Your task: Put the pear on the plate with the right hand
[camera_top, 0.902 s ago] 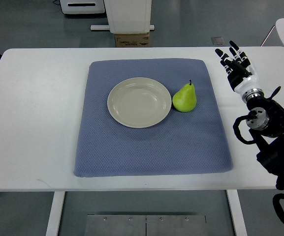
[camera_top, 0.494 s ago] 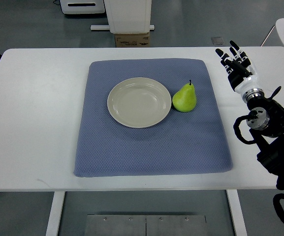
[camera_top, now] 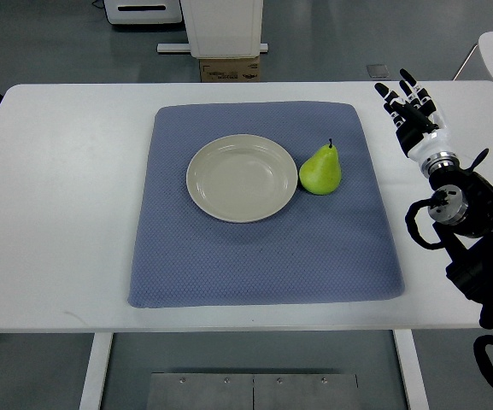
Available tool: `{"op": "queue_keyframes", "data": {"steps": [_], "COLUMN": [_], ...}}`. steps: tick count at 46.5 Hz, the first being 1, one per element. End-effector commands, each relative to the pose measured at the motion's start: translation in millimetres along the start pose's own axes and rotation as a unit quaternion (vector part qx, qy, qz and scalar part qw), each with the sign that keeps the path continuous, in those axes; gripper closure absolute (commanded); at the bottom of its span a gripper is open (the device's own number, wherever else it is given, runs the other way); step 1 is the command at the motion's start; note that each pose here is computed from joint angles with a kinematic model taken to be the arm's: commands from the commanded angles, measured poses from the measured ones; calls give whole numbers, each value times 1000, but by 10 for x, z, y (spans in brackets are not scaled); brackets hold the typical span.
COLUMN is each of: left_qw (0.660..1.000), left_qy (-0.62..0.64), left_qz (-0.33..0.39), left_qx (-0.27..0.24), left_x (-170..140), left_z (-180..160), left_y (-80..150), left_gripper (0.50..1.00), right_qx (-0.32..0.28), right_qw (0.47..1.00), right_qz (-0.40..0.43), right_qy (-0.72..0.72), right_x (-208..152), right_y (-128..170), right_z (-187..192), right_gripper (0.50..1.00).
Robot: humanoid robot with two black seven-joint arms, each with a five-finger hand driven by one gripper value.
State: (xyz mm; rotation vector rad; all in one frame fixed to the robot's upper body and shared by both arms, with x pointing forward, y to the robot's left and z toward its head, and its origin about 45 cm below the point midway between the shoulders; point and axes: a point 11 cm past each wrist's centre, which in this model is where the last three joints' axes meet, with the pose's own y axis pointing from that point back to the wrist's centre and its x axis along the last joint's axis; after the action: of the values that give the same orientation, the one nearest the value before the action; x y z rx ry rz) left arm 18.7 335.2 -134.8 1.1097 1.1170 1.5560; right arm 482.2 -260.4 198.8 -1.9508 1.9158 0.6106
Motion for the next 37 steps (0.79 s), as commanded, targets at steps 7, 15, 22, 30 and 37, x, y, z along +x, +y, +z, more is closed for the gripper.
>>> {"op": "queue_keyframes", "data": {"steps": [7, 15, 22, 30, 37], "left_qw": [1000, 1000, 1000, 1000, 1000], "left_qy": [-1, 0, 0, 0, 0], "left_qz": [0, 0, 0, 0, 0], "left_qx": [0, 0, 0, 0, 0], "left_x": [1, 1, 1, 1, 1], "left_z": [-2, 1, 1, 1, -1], "left_y": [0, 0, 0, 0, 0], "left_gripper": [500, 500, 500, 500, 500], "right_qx": [34, 32, 24, -14, -14], "right_qw": [999, 999, 1000, 999, 999], "right_qz": [-1, -1, -6, -23, -23], "right_qy": [-1, -1, 3, 29, 38], "right_x": [-34, -40, -35, 15, 45], "right_y": [-7, -7, 7, 33, 37], "right_z": [-68, -57, -17, 54, 37], "right_gripper": [500, 500, 500, 500, 500]}}
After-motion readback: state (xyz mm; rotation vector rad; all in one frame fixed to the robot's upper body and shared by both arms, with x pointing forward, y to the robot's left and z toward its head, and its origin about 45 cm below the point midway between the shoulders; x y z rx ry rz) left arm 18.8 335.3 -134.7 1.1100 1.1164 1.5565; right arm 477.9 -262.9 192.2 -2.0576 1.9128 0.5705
